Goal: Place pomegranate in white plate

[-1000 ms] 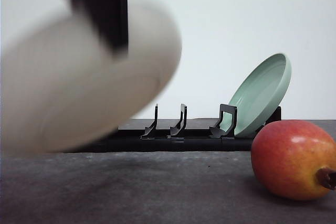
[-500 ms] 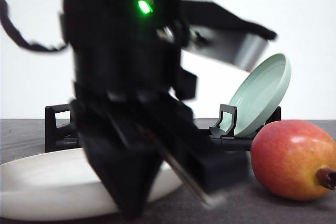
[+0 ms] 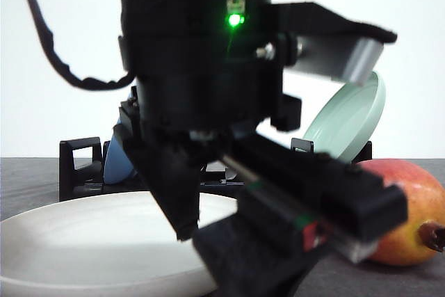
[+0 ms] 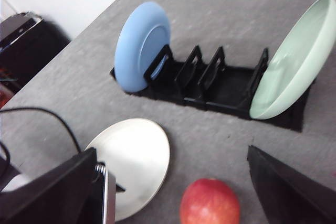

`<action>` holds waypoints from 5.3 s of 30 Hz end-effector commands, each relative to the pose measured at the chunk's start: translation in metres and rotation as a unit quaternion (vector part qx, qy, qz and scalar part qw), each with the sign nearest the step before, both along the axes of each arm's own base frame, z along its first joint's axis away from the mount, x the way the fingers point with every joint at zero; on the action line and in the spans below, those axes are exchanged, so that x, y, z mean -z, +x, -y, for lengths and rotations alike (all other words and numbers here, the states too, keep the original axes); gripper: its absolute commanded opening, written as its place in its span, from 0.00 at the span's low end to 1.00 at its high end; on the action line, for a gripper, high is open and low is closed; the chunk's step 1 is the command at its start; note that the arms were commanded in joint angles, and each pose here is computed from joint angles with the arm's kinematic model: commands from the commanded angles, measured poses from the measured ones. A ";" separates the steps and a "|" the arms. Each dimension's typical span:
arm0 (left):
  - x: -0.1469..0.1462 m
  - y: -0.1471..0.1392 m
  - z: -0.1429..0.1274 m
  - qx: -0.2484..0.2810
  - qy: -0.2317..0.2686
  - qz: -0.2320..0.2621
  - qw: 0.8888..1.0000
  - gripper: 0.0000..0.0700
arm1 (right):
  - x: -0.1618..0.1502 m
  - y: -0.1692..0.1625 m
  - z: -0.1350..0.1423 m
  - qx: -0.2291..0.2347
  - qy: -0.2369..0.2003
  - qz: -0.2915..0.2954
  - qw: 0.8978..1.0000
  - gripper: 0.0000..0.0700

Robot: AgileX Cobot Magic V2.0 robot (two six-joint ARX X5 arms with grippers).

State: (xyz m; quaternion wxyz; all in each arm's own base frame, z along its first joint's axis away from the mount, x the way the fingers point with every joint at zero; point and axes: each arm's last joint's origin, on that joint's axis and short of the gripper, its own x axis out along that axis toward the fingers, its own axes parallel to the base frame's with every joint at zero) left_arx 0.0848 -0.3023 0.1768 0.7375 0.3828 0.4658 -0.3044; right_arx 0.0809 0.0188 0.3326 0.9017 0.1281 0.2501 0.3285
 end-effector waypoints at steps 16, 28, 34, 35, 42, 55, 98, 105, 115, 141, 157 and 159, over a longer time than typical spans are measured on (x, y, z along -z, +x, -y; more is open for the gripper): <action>-0.146 -0.027 -0.090 -0.046 -0.264 0.037 0.963 0.80 | 0.024 0.032 -0.027 -0.071 -0.061 -0.140 0.986 0.84; -0.202 -0.051 -0.198 -0.029 -0.438 0.076 0.895 0.80 | 0.070 0.092 -0.056 -0.063 -0.143 -0.277 0.948 1.00; -0.189 -0.057 -0.226 -0.047 -0.472 0.068 0.878 0.79 | 0.093 0.111 -0.072 -0.066 -0.187 -0.304 0.932 1.00; -0.184 -0.058 -0.229 -0.050 -0.474 0.067 0.876 0.79 | 0.096 0.114 -0.075 -0.067 -0.191 -0.305 0.931 1.00; -0.154 -0.062 -0.248 -0.073 -0.493 0.051 0.866 0.79 | 0.123 0.129 -0.096 -0.080 -0.220 -0.328 0.915 1.00; -0.152 -0.065 -0.261 -0.078 -0.513 0.054 0.853 0.79 | 0.154 0.132 -0.115 -0.098 -0.260 -0.377 0.884 0.75; -0.156 -0.063 -0.260 -0.091 -0.521 0.096 0.843 0.79 | 0.141 0.137 -0.294 -0.240 -0.277 -0.273 0.889 0.69; -0.156 -0.063 -0.261 -0.092 -0.521 0.097 0.843 0.79 | 0.142 0.136 -0.294 -0.244 -0.279 -0.272 0.888 1.00; -0.156 -0.063 -0.261 -0.092 -0.521 0.097 0.843 0.79 | 0.118 0.134 -0.290 -0.261 -0.266 -0.267 0.889 1.00; -0.156 -0.063 -0.261 -0.093 -0.522 0.096 0.843 0.79 | -0.062 0.013 -0.086 -0.081 -0.211 -0.054 0.973 1.00; -0.159 -0.061 -0.261 -0.063 -0.500 0.154 0.850 0.80 | 0.026 -0.041 -0.022 0.002 -0.022 0.063 0.998 1.00; -0.161 -0.061 -0.261 -0.070 -0.503 0.162 0.846 0.80 | 0.029 -0.040 -0.023 0.002 -0.025 0.060 0.998 1.00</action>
